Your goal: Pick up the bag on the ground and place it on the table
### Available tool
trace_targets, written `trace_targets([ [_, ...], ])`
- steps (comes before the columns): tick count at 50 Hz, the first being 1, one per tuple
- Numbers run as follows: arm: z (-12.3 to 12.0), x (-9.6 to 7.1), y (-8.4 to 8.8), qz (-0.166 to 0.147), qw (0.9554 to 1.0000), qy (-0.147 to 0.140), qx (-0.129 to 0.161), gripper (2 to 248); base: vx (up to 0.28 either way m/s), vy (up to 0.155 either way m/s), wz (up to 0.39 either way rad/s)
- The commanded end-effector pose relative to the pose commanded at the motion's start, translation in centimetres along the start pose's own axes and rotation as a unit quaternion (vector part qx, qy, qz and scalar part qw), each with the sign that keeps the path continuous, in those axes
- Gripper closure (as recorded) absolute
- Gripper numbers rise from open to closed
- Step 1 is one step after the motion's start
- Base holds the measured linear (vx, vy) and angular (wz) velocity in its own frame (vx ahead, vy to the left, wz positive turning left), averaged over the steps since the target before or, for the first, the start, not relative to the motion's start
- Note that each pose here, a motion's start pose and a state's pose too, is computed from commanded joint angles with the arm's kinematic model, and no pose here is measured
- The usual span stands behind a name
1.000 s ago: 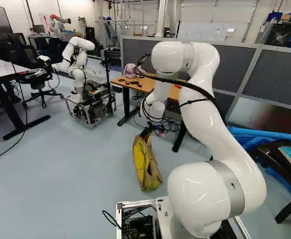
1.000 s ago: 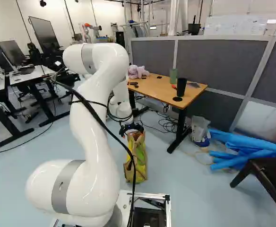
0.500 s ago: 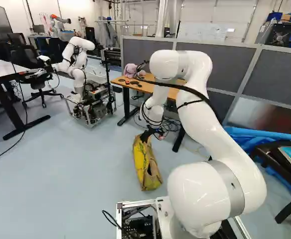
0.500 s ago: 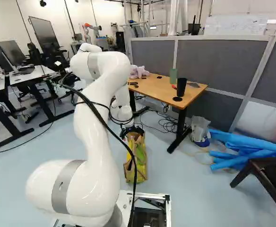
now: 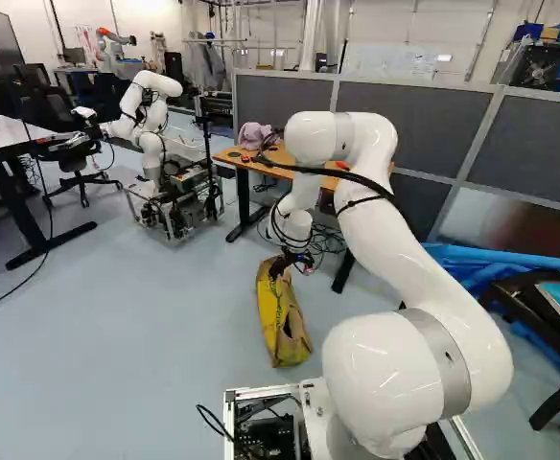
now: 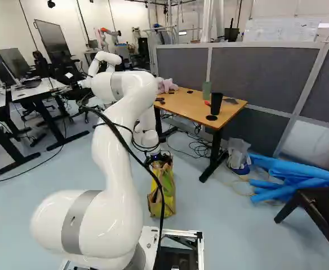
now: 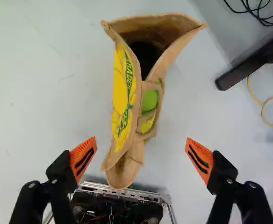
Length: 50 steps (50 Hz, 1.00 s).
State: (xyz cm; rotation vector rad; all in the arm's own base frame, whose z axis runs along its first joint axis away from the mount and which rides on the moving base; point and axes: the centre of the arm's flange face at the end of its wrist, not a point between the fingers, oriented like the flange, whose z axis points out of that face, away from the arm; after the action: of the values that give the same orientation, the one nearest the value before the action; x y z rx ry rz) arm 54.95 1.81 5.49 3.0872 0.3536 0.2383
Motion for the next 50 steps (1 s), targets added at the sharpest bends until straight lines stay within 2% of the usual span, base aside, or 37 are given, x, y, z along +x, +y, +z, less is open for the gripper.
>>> trace_targets([
  [50, 7.6, -0.2, -0.6, -0.005, 0.9998, -0.020, 0.005, 3, 0.000, 0.000, 0.000],
])
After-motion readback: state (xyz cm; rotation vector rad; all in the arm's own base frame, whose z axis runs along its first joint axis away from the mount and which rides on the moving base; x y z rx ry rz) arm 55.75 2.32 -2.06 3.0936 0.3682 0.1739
